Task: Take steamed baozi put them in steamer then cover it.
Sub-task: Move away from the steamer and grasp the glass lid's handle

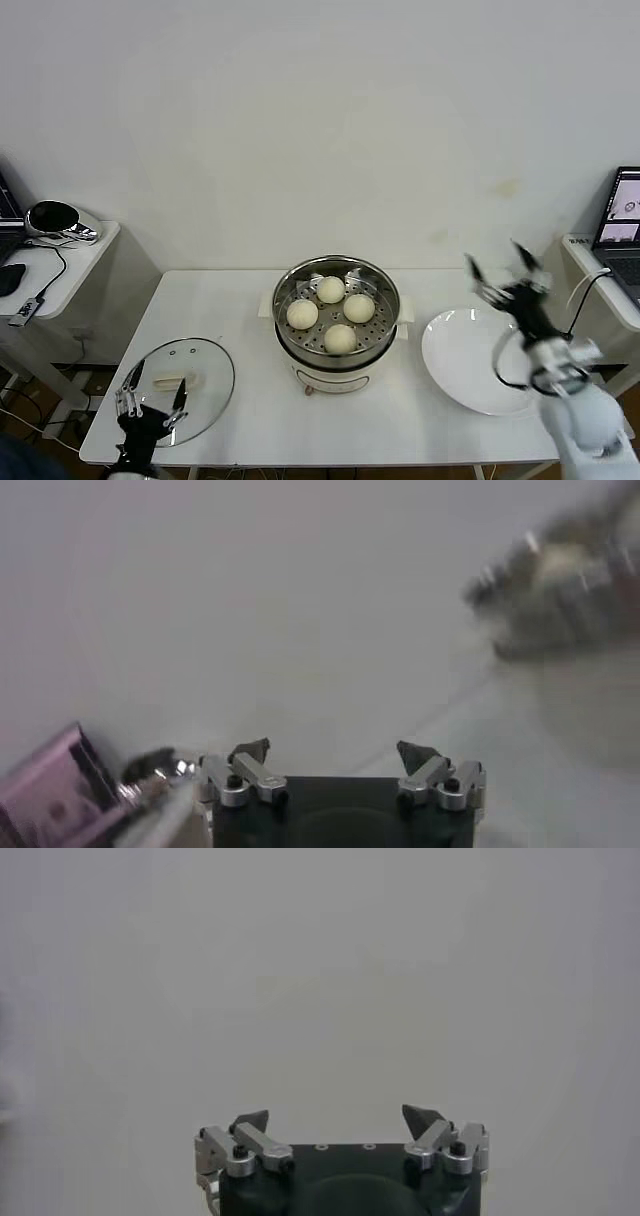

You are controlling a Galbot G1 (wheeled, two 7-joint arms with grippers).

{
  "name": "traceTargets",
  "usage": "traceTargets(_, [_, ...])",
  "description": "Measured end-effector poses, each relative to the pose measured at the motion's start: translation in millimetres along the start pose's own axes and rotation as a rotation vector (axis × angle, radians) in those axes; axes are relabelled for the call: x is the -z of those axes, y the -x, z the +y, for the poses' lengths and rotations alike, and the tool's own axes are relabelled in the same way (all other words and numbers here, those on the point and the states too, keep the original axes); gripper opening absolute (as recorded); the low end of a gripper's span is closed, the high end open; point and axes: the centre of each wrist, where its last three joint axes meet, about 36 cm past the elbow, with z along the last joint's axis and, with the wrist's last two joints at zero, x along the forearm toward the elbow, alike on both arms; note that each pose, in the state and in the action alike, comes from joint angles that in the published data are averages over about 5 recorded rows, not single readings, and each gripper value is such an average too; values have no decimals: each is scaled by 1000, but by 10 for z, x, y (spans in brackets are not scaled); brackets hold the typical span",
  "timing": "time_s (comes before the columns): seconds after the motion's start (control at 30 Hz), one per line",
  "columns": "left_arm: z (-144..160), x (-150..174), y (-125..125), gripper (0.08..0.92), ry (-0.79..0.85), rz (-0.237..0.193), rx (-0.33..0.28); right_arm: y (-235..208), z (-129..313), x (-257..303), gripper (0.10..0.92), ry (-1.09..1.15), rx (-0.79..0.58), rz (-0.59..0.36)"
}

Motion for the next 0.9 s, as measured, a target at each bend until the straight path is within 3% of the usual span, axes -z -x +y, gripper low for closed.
traceTargets(0.13, [6, -260, -11, 823, 235, -10, -36, -331, -271, -33, 823, -31, -146, 17])
traceTargets(0.37, [-9, -621, 149, 823, 509, -72, -118, -680, -416, -63, 823, -53, -277, 28])
traceTargets(0.57, [7, -832, 387, 823, 635, -106, -172, -868, -462, -122, 823, -63, -344, 41])
traceTargets(0.9, [75, -1018, 793, 823, 731, -114, -201, -1019, -493, -156, 823, -77, -395, 53])
